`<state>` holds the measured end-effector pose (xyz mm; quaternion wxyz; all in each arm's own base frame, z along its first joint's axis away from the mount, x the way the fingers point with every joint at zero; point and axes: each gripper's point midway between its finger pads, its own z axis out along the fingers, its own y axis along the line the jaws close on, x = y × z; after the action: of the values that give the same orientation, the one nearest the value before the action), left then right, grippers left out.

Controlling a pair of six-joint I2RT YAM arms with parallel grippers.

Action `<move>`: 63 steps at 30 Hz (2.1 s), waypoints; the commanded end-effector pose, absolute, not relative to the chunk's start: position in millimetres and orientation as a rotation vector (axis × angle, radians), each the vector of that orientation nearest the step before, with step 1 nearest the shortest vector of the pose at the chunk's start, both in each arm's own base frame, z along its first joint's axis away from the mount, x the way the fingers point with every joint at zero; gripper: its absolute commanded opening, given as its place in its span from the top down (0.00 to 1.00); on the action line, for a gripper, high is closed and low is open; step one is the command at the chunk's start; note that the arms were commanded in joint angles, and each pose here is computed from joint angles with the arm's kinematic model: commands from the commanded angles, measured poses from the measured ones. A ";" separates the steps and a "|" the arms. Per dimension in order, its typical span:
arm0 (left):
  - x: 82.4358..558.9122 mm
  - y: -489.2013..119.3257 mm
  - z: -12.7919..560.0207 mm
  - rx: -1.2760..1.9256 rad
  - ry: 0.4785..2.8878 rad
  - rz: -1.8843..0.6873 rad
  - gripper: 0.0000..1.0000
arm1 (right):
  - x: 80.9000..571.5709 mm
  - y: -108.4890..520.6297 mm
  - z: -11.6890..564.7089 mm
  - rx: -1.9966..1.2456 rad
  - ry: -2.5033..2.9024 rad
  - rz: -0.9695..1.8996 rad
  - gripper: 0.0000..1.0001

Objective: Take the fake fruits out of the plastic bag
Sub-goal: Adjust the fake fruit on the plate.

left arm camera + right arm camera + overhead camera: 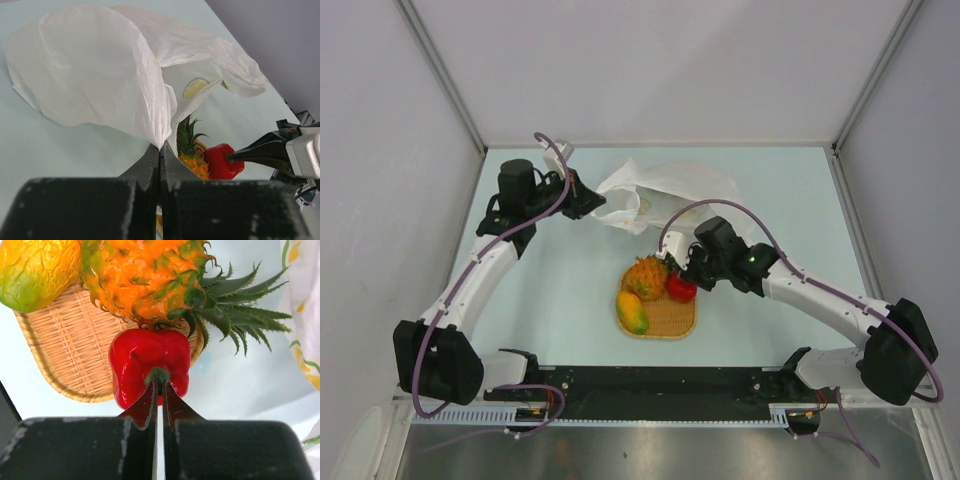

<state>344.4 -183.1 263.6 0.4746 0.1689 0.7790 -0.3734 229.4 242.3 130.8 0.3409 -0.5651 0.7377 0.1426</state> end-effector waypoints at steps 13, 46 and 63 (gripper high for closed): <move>341.0 -181.7 283.9 0.416 1.831 -0.931 0.99 | 245.8 259.9 160.0 -1.439 1.838 0.297 0.47; 358.8 -185.0 274.9 0.415 1.881 -0.938 1.00 | 359.9 229.7 118.9 -0.332 2.467 0.891 0.31; 367.1 -186.8 279.5 0.410 1.873 -0.941 1.00 | 352.5 281.9 141.6 -0.510 2.313 1.192 0.92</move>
<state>357.6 -185.7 253.0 0.4569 0.1564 0.7887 -0.3805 351.5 254.2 101.9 0.2059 -0.1254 0.8874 0.3930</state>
